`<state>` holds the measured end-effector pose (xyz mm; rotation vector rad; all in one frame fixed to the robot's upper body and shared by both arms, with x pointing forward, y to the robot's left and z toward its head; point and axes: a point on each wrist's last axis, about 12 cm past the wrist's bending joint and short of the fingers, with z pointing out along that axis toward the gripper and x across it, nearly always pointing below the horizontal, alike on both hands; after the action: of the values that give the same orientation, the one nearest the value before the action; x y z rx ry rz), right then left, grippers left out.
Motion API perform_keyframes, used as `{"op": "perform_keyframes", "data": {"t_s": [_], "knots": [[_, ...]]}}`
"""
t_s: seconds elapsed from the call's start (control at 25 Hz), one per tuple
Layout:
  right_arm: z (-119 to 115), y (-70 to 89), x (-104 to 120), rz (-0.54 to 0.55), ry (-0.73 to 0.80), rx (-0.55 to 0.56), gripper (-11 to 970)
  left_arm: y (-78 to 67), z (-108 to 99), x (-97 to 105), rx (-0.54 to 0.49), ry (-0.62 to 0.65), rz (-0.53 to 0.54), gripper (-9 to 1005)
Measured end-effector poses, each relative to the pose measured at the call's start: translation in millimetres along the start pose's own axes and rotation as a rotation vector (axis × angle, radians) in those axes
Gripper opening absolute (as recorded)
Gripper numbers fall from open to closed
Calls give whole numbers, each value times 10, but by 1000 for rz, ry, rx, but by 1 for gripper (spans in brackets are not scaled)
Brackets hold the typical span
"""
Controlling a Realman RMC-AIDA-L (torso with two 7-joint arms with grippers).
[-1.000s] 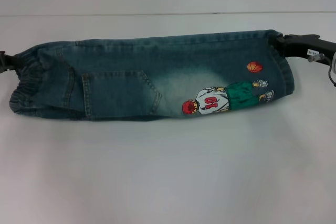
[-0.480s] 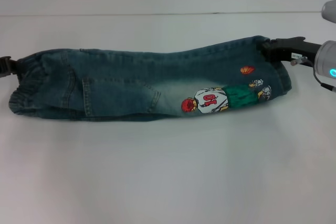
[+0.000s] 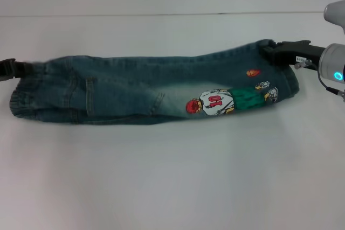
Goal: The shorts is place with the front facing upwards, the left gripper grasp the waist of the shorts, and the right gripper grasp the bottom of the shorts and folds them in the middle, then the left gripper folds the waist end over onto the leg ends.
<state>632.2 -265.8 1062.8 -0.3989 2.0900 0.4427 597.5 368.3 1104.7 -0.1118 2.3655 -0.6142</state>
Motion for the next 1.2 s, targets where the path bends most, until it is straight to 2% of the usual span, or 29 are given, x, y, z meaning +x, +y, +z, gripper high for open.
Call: {"op": "perform_keyframes", "data": {"t_s": [0.08, 0.32, 0.44, 0.72, 0.96, 1.08, 1.12, 1.16, 1.2], "knots": [[7, 10, 16, 1, 8, -2, 157, 2, 2, 0, -2, 0, 1, 175], [0, 5, 34, 10, 10, -1, 289, 6, 2, 2, -6, 6, 5, 405], [-12, -6, 43, 20, 10, -1, 355, 17, -9, 7, -13, 14, 11, 471], [-132, -77, 12, 88, -22, -39, 680, -1, -157, -21, 23, 20, 47, 624], [-407, -112, -106, 160, -96, -200, 950, -65, -309, -9, 119, 12, 107, 839], [-551, -93, -162, 156, -117, -311, 950, -116, -385, 17, 204, -13, 136, 844], [-604, -68, -181, 141, -115, -366, 950, -136, -406, 24, 235, -22, 146, 846], [-696, -4, -212, 104, -99, -472, 949, -154, -425, 30, 261, -29, 155, 847], [-696, -4, -212, 104, -99, -472, 949, -166, -436, 35, 278, -31, 160, 849]]}}
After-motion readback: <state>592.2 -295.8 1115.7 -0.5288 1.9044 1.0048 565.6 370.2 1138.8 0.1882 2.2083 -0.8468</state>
